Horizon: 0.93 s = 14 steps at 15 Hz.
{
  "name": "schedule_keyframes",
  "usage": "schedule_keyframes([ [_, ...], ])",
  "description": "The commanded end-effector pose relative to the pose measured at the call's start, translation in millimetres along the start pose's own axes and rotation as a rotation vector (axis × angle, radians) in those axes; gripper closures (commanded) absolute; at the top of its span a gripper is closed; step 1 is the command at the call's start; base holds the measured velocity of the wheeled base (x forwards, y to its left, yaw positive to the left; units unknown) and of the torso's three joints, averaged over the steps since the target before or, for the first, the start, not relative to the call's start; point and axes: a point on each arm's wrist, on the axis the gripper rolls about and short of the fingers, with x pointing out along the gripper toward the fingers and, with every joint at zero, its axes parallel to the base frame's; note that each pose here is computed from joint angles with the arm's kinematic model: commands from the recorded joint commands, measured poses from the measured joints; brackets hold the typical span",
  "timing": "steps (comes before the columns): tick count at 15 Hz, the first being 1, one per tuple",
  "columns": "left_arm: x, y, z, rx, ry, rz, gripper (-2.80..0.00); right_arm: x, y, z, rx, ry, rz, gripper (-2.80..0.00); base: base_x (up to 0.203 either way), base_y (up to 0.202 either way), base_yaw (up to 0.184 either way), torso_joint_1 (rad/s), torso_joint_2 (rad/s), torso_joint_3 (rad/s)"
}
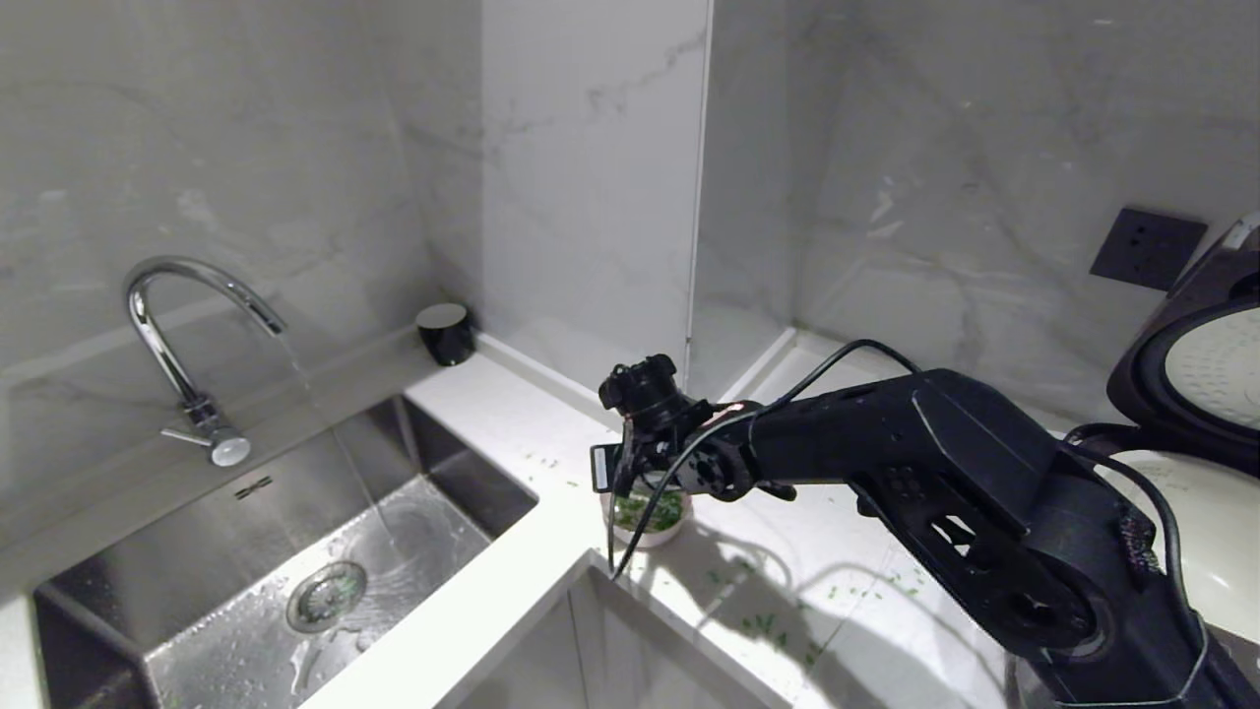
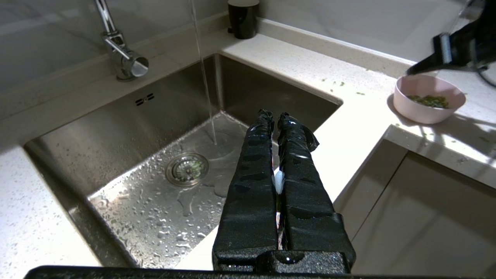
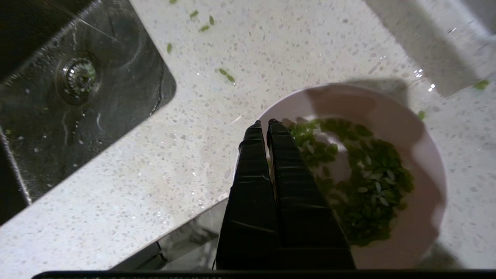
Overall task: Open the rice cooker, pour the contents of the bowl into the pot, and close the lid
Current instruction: Fill a bowl with water from the tap
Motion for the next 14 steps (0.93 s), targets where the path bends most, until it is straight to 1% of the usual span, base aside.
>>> schedule_keyframes([
  [1, 1, -0.1, -3, 0.000, 0.012, 0.000, 0.00, -36, 0, 25, 0.017, -0.062, 0.016, 0.00, 0.000, 0.000, 0.000, 0.000, 0.00, 0.000],
  [4, 1, 0.0, -3, 0.000, 0.012, -0.003, 0.00, -86, -5, 43, 0.029, -0.113, 0.010, 0.00, 0.000, 0.000, 0.000, 0.000, 0.00, 0.000],
  [6, 1, 0.0, -3, 0.000, 0.010, -0.003, 0.00, -140, -10, 49, 0.032, -0.154, 0.004, 0.00, 0.000, 0.000, 0.000, 0.000, 0.00, 0.000],
  [8, 1, 0.0, -3, 0.000, 0.011, -0.004, 0.00, -205, -17, 48, 0.037, -0.212, 0.009, 0.00, 0.000, 0.000, 0.000, 0.000, 0.00, 0.000],
  [11, 1, 0.0, -3, 0.000, 0.012, -0.003, 0.00, -298, -33, 32, 0.055, -0.328, 0.003, 0.00, 0.000, 0.000, 0.000, 0.000, 0.00, 0.000],
  [12, 1, 0.0, -3, 0.000, 0.011, -0.004, 0.00, -328, -41, 21, 0.061, -0.365, -0.004, 0.00, 0.000, 0.000, 0.000, 0.000, 0.00, 0.000],
  [14, 1, 0.0, -3, -0.005, 0.010, -0.003, 0.00, -376, -56, -4, 0.066, -0.409, -0.035, 0.00, 0.000, 0.000, 0.000, 0.000, 0.00, 0.000],
])
